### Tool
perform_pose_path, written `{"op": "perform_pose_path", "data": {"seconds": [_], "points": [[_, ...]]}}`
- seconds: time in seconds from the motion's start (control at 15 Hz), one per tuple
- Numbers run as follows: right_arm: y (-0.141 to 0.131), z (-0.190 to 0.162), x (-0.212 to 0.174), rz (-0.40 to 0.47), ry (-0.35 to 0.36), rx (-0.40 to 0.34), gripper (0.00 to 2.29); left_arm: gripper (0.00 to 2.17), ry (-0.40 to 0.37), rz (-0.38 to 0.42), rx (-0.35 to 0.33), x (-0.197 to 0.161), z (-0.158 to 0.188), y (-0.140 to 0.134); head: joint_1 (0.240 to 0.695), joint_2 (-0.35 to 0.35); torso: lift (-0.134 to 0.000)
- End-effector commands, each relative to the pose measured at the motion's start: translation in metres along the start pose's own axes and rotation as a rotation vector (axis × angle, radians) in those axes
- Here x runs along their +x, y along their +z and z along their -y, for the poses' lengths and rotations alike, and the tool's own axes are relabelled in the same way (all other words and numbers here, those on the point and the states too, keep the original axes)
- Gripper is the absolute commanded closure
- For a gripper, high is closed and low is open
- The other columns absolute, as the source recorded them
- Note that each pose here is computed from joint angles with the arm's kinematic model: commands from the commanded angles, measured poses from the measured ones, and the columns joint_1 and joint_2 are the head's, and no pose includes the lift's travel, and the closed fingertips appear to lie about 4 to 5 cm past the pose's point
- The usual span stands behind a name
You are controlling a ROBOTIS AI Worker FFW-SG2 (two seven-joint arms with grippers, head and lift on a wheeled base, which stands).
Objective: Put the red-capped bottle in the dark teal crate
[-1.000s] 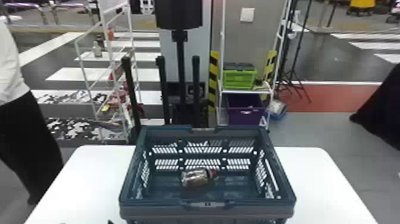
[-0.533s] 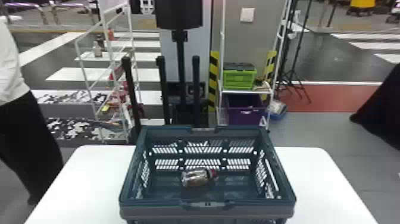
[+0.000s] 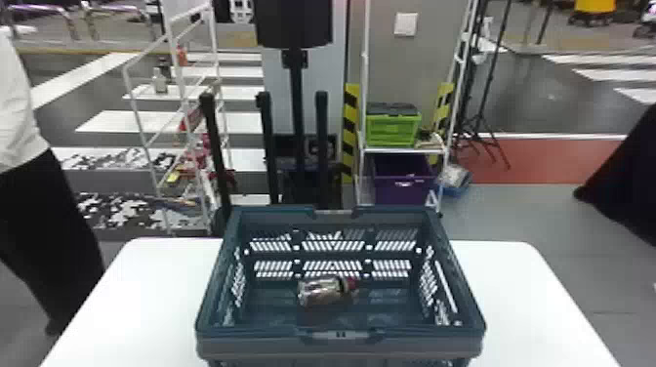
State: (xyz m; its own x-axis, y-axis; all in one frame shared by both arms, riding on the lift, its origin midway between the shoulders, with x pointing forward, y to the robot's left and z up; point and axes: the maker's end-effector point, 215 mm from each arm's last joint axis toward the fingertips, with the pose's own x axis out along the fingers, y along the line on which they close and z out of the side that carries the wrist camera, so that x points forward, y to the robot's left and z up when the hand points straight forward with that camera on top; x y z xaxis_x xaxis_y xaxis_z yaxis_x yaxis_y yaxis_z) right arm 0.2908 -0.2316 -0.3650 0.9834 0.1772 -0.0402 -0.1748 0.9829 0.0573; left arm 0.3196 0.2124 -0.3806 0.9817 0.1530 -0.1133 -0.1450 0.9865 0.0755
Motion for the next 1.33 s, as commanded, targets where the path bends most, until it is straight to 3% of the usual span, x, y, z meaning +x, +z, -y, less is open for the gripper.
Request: {"op": "perform_pose_path", "data": {"seconds": [0.0, 1.27], "points": [[-0.0019, -0.0002, 0.0005, -0.006, 0.001, 0.0, 0.15, 0.12, 0.003, -0.002, 0.005, 0.0004, -0.0024, -0.0016, 0.499, 0.0, 0.0], [0.0013, -0.0039, 0.0005, 0.001, 0.003, 0.007, 0.15, 0.12, -0.007, 0.017, -0.008, -0.0009, -0.0006, -0.0009, 0.499, 0.0, 0.0]]}}
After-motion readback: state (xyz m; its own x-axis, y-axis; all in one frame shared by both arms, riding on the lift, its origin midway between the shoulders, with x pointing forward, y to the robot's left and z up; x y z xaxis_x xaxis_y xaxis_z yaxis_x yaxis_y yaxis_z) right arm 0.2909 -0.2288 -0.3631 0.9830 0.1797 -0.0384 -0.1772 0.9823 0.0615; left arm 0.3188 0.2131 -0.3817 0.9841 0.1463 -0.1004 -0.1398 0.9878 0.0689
